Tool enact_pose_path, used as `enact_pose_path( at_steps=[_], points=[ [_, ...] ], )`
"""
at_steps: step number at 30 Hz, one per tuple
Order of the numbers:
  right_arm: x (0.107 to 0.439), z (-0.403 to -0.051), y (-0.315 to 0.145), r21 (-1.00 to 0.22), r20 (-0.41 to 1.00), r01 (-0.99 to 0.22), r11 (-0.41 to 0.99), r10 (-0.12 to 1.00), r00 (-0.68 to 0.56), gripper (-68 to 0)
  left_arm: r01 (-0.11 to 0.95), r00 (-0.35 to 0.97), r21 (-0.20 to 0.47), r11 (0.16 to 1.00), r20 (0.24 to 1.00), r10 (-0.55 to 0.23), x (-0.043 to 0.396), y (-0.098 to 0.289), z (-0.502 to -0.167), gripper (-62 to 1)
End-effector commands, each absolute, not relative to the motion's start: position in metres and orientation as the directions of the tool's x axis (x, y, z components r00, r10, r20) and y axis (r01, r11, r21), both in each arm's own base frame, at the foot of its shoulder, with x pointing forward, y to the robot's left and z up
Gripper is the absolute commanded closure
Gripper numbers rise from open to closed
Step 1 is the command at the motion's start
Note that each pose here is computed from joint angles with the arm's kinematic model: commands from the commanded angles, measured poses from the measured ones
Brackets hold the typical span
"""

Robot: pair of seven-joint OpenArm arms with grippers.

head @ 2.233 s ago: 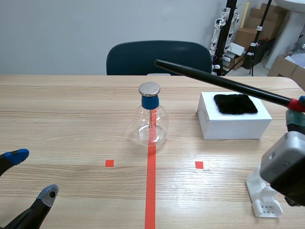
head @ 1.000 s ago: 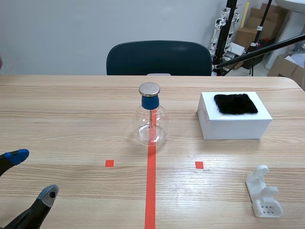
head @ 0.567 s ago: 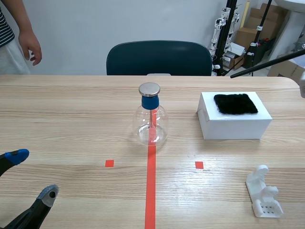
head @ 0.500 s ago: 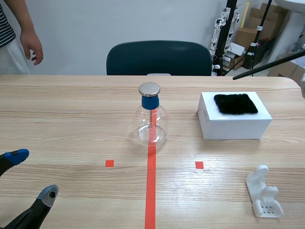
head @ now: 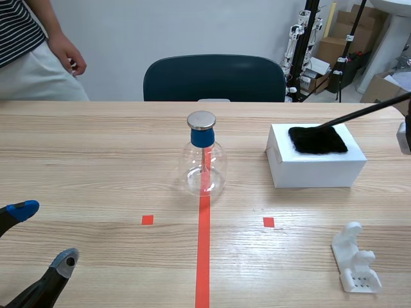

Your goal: Do the electroscope experiment. rub the rod on the fur

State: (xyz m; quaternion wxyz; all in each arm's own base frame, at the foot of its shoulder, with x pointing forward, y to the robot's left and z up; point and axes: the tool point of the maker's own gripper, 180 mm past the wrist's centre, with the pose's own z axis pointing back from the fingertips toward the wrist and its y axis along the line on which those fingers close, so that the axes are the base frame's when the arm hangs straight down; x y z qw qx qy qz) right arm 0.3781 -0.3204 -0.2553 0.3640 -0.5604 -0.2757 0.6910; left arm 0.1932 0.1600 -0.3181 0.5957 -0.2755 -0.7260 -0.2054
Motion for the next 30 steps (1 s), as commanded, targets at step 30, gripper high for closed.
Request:
enact_pose_path(
  at_steps=[30],
  points=[
    [0.383,-0.249,-0.336,-0.81,-0.549,-0.217,-0.545,0.835,-0.049,-5.5,0.646,-0.176,-0.013,0.763,0.97,0.166,0.197,0.162,-0.308,-62.3]
  ],
)
